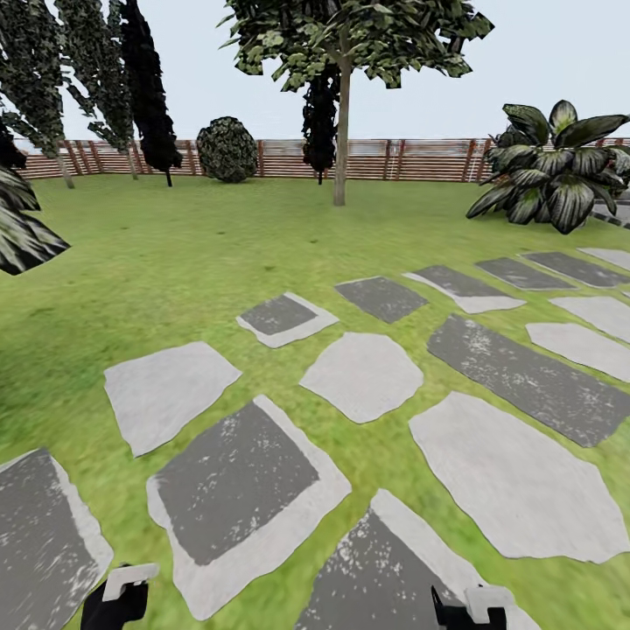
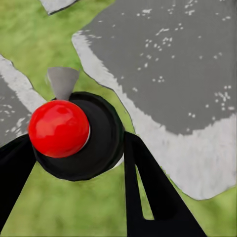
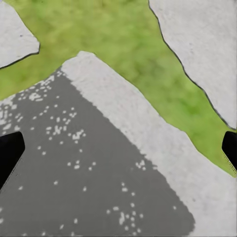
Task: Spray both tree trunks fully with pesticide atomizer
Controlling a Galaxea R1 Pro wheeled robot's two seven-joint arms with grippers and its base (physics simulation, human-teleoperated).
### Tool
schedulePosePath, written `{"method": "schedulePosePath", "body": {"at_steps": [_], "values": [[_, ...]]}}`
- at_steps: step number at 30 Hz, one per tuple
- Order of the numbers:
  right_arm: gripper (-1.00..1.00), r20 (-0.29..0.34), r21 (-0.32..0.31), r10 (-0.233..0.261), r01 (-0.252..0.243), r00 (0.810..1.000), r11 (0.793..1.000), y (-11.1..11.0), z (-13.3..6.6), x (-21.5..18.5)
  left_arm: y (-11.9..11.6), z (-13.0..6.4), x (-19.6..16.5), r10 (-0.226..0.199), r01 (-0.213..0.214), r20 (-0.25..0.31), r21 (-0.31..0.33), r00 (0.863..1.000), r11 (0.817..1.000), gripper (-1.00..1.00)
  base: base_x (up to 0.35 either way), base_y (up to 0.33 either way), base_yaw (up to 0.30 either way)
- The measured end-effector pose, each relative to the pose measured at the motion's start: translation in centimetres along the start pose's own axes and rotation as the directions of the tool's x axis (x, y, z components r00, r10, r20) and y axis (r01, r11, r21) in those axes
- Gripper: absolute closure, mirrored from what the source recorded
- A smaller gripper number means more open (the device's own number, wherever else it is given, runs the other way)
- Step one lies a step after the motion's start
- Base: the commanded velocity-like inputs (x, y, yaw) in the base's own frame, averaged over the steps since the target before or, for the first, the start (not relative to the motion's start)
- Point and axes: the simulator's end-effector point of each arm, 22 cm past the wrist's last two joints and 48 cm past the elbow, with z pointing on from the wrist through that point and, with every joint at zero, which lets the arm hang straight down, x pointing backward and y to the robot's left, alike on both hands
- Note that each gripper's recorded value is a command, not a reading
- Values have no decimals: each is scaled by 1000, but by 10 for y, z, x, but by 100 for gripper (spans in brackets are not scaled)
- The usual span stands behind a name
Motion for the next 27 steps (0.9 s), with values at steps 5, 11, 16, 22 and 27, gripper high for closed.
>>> {"method": "schedulePosePath", "body": {"at_steps": [5,11,16,22,27], "values": [[-100,-1,-1,-1,1,1000,1000,0,0,1,0,0,0,0,0,0,0,1000,1000,100,339,0,0],[-100,-2,-1,-1,1,1000,1000,0,0,1,0,0,0,0,0,0,0,1000,1000,100,339,0,0],[-100,-3,-2,-1,1,1000,1000,1,0,2,0,0,0,0,0,0,0,1000,1000,100,339,0,0],[-100,-35,-5,1,-1,999,1000,3,-5,16,0,0,0,0,0,0,0,1000,1000,100,339,0,0],[-100,-107,-9,5,-6,994,1000,7,-16,47,0,0,0,0,0,0,0,1000,1000,100,338,0,0]]}}
